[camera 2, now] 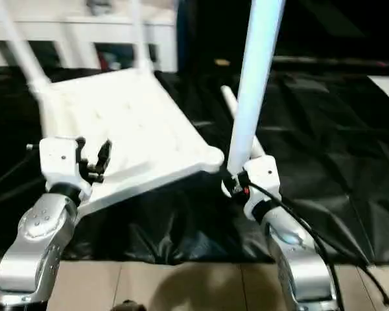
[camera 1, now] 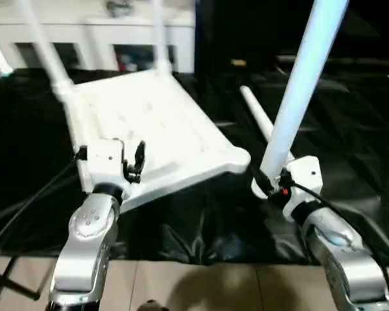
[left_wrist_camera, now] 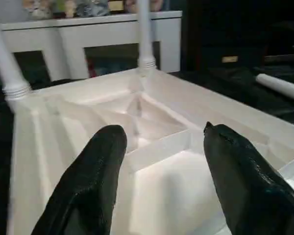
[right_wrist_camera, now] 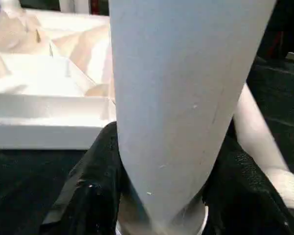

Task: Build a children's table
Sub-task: Insert table leg to table base

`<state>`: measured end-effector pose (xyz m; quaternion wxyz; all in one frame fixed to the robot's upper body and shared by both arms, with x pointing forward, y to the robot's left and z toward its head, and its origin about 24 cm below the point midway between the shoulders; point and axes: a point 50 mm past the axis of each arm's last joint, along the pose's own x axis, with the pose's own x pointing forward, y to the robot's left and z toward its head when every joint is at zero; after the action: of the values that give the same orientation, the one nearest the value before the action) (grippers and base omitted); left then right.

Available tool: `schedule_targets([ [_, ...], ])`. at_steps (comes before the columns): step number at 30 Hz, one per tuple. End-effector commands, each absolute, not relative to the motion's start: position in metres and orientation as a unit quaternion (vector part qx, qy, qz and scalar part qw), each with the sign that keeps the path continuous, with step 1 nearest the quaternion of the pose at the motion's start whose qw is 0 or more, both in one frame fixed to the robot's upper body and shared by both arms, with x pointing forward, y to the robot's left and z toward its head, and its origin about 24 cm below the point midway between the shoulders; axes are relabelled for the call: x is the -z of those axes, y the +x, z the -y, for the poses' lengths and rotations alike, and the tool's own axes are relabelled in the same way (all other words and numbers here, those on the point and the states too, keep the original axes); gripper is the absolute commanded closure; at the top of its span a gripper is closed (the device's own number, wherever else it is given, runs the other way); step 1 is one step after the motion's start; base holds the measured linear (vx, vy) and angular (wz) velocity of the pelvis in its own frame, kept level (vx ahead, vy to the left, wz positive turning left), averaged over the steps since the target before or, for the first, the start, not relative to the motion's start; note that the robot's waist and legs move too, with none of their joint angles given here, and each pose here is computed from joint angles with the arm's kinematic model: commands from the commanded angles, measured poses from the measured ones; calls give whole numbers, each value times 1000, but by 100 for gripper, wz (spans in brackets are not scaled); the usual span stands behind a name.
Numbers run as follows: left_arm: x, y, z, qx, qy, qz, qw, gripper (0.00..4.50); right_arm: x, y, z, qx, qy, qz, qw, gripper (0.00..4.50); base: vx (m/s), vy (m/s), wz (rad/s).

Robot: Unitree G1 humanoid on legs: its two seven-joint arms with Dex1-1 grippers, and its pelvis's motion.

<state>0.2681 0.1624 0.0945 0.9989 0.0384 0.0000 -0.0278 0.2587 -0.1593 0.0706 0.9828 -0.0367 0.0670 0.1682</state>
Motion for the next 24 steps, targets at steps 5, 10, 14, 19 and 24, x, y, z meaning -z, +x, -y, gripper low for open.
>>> schedule_targets([
  [5,-95,271,-156,34,39,1,999,159,-76,260,168,-152,-38,-58,986,262,0,0,0],
  [10,-92,271,-157,41,35,-6,999,159,-72,256,166,-163,-64,-60,983,262,0,0,0],
  [14,-91,272,-160,31,22,-8,999,159,-75,256,163,-164,-62,-57,983,262,7,-2,20],
  [19,-90,272,-155,38,25,-12,999,159,-75,259,170,-145,-39,-61,987,262,9,4,35],
  [24,-88,269,-160,34,26,-13,999,159,-71,259,170,-144,-51,-68,986,262,90,23,-6],
])
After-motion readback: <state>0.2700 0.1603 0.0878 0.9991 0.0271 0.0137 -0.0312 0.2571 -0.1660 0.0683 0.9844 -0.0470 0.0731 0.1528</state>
